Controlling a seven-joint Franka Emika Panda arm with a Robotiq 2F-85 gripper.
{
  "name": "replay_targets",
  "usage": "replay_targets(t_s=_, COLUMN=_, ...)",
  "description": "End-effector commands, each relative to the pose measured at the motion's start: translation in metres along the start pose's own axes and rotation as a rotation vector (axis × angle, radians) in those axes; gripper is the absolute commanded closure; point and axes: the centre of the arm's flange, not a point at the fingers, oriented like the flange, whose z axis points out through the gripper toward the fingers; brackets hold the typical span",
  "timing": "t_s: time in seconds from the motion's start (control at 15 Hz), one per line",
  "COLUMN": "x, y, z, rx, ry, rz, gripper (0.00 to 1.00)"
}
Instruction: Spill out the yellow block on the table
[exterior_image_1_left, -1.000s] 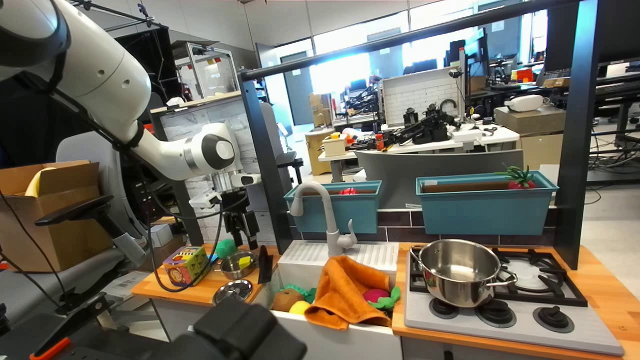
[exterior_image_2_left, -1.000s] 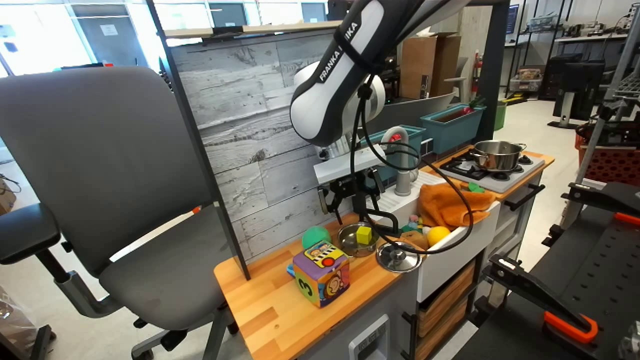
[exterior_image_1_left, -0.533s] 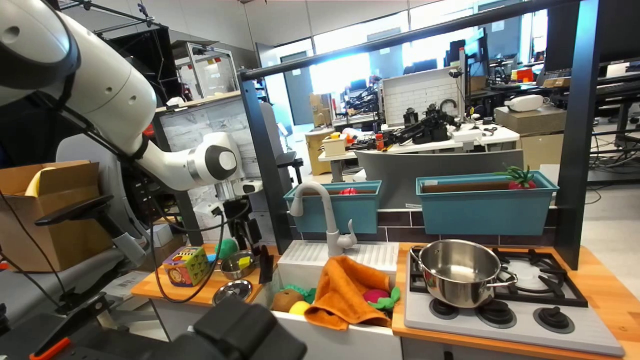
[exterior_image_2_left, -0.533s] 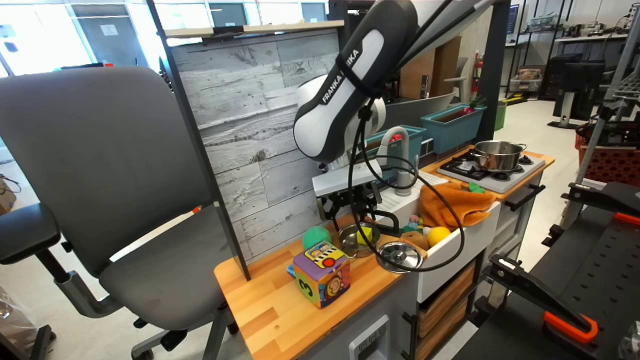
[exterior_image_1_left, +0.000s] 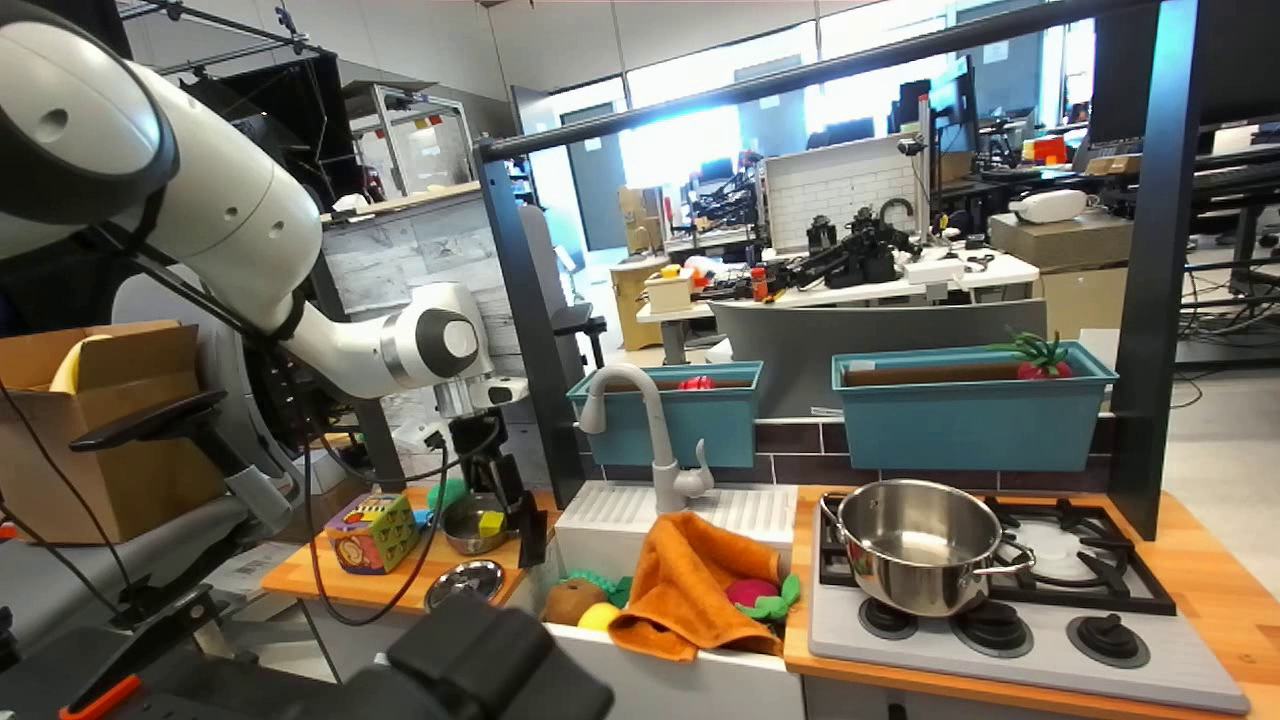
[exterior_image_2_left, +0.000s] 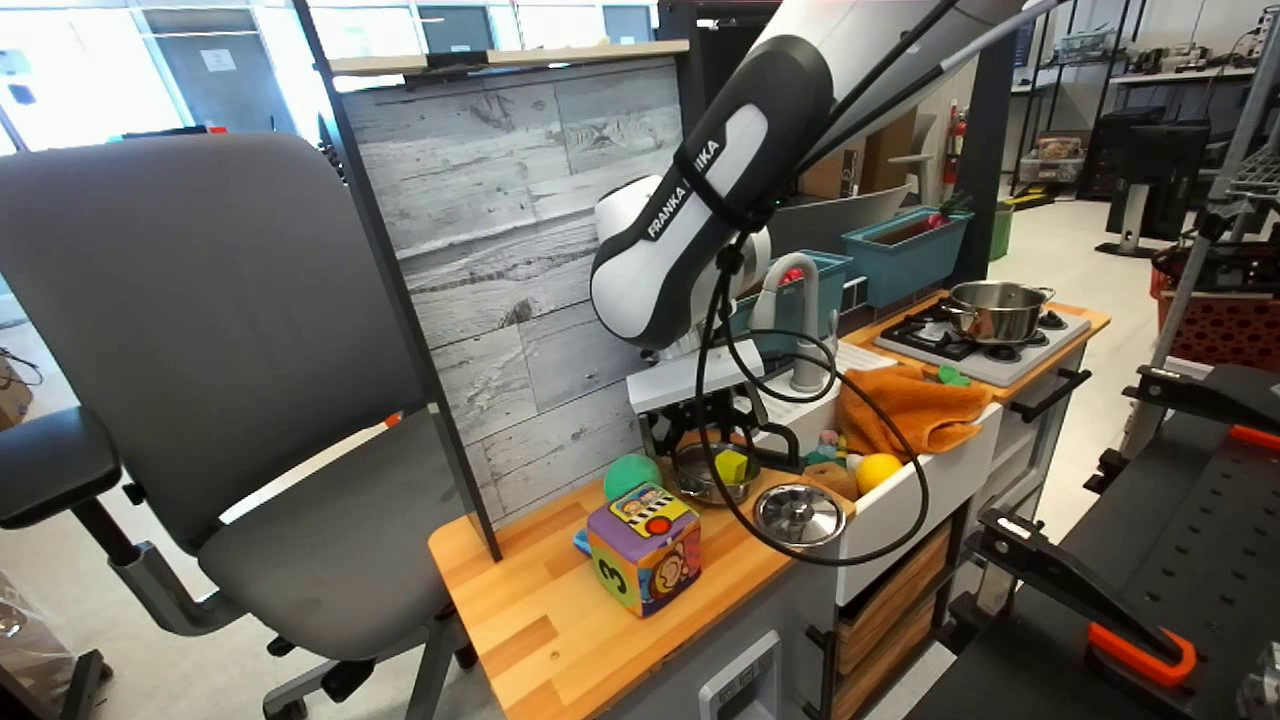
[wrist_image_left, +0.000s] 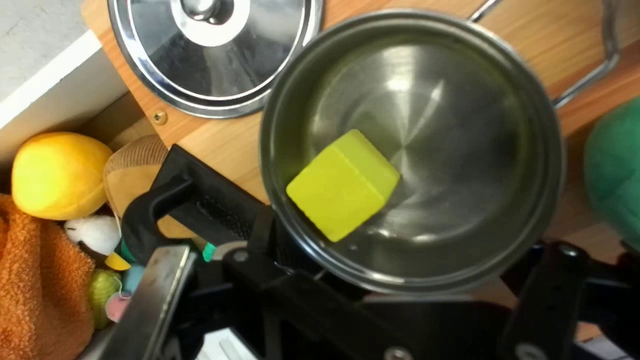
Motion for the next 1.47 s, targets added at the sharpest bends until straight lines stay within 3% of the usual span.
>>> replay_targets(t_s=0.0, x=0.026, y=0.012, z=0.010, rx=-0.013, ry=-0.009, rz=0.032, gripper=0.25)
replay_targets(t_s=0.33, x=0.023, y=0.014, z=0.004, rx=-0.017, ry=-0.005, rz=0.027, gripper=0.43)
replay_targets(t_s=0.53, x=0.017, y=0.018, z=-0.004, rx=-0.005, ry=-0.003, rz=0.021, gripper=0.73)
replay_targets(t_s=0.8, x=0.013, y=0.024, z=-0.014, rx=0.019, ry=0.005, rz=0.015, gripper=0.99)
replay_targets(t_s=1.4, x=-0.002, y=0.033, z=-0.050, rx=0.116, ry=0.137, rz=-0.019, gripper=0.99)
